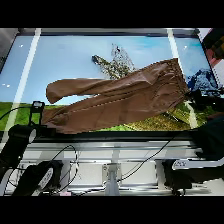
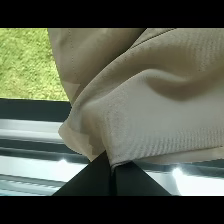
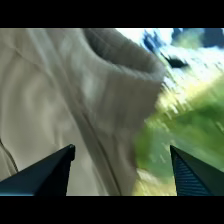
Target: Fold the clothes and pants, and hang the long-sleeved shirts on hangers.
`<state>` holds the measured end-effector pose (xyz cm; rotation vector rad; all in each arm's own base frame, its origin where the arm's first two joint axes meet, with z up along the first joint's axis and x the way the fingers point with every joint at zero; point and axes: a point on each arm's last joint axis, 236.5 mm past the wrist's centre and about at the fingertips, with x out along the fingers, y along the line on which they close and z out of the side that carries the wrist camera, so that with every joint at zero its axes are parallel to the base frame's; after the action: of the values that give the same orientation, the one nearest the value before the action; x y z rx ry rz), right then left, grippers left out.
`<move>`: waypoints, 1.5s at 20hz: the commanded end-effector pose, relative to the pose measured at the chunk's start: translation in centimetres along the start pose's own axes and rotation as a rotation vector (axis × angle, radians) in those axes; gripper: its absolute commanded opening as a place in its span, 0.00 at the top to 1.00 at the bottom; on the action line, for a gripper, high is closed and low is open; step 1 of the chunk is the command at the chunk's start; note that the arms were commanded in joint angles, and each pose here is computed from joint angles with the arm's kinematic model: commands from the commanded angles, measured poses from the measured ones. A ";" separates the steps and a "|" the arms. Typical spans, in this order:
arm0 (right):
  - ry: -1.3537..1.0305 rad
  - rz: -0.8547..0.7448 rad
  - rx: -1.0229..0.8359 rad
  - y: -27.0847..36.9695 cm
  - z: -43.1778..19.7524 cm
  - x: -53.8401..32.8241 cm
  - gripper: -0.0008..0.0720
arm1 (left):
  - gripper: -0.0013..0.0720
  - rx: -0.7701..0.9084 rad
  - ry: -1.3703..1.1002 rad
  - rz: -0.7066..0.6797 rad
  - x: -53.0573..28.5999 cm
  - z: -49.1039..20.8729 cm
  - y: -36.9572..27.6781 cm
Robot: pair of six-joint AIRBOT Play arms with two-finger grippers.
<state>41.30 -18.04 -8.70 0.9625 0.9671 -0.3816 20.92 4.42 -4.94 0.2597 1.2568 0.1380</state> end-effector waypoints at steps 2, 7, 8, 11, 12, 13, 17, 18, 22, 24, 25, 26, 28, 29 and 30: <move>-0.152 0.003 0.082 0.8 3.0 0.8 0.14 | 0.96 -0.002 -0.003 0.000 0.0 0.1 0.0; -0.186 -0.007 0.089 0.3 3.8 1.2 0.56 | 0.96 -0.060 -0.038 -0.005 0.0 0.9 -0.1; -0.185 -0.007 0.090 0.3 3.7 1.3 0.68 | 0.96 -0.060 -0.038 -0.005 0.0 0.9 -0.1; -0.195 -0.007 0.090 0.3 4.0 1.2 0.94 | 0.96 -0.045 -0.046 0.024 0.0 1.1 0.6; -0.199 -0.005 0.087 0.4 4.2 1.1 0.94 | 0.96 -0.022 -0.063 0.062 -0.1 1.5 1.5; -0.197 0.000 0.083 0.7 4.3 1.0 0.94 | 0.96 0.010 -0.091 0.114 -0.3 2.2 2.7; -0.170 0.039 0.045 3.1 4.8 -0.7 0.95 | 0.96 0.151 -0.292 0.284 -1.9 7.2 6.0; -0.185 0.047 0.037 3.6 5.0 -1.5 0.95 | 0.96 0.153 -0.352 0.306 -2.5 8.6 6.3; -0.192 -0.022 -0.056 3.2 3.8 -4.9 0.95 | 0.96 0.140 -0.431 0.344 -2.2 11.0 7.8; -0.235 -0.069 -0.060 1.9 2.7 -7.1 0.95 | 0.96 0.090 -0.386 0.352 -1.1 10.8 9.2; -0.266 -0.073 -0.064 1.8 2.1 -8.3 0.95 | 0.96 0.066 -0.380 0.357 -1.1 11.3 9.9; -0.288 -0.072 -0.076 1.8 1.2 -9.5 0.95 | 0.96 0.059 -0.401 0.359 -1.4 12.5 10.3; -0.328 -0.078 -0.113 1.6 -0.4 -11.8 0.95 | 0.96 0.063 -0.508 0.351 -3.3 16.5 10.9; -0.349 -0.084 -0.136 1.5 -1.2 -13.0 0.95 | 0.96 0.077 -0.571 0.346 -4.5 18.7 10.9; -0.366 -0.088 -0.152 1.4 -1.9 -14.0 0.95 | 0.96 0.095 -0.609 0.349 -5.4 20.4 11.1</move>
<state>36.65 -18.28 1.72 0.7572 0.7262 -0.5096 35.23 11.93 5.28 0.5381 0.7301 0.3151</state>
